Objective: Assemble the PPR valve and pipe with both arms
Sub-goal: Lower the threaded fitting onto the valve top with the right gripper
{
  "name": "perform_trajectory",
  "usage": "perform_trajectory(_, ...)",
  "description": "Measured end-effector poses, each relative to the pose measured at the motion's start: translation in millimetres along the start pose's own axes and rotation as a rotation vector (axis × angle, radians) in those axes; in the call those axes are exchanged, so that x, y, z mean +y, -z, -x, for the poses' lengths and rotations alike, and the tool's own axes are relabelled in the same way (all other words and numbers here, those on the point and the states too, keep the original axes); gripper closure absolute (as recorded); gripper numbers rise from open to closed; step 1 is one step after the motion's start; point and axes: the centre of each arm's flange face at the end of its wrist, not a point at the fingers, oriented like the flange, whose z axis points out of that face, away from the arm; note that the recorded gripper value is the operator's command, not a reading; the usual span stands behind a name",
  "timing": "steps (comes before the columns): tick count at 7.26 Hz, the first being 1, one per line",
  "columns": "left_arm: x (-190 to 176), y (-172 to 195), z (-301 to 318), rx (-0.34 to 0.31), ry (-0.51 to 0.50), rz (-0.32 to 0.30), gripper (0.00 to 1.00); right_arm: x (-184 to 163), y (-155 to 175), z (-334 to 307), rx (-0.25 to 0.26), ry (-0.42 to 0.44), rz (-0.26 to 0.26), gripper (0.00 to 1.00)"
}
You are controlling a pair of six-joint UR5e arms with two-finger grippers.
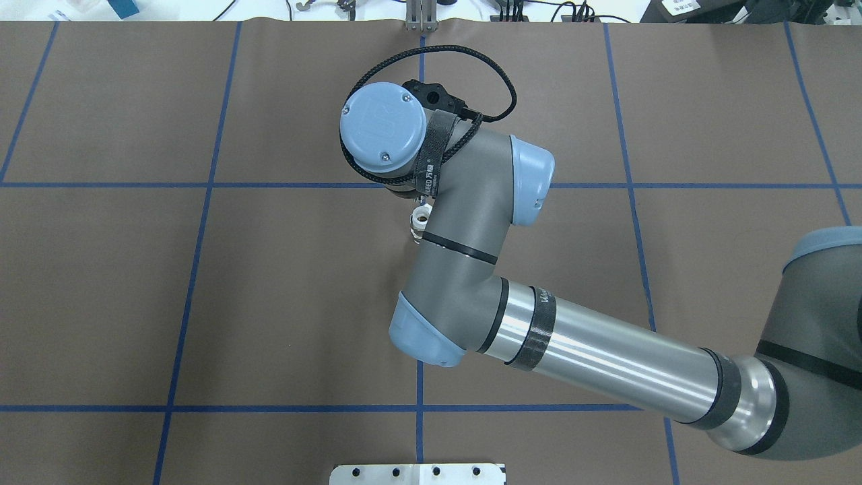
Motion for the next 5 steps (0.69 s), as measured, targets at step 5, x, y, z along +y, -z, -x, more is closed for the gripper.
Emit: perform_trajectory(5,-2.9,1.4,-0.7,-0.001,0.01,-0.006,0.0,0.6,4.2,-5.1,0.031,-0.001,0.007,1.0)
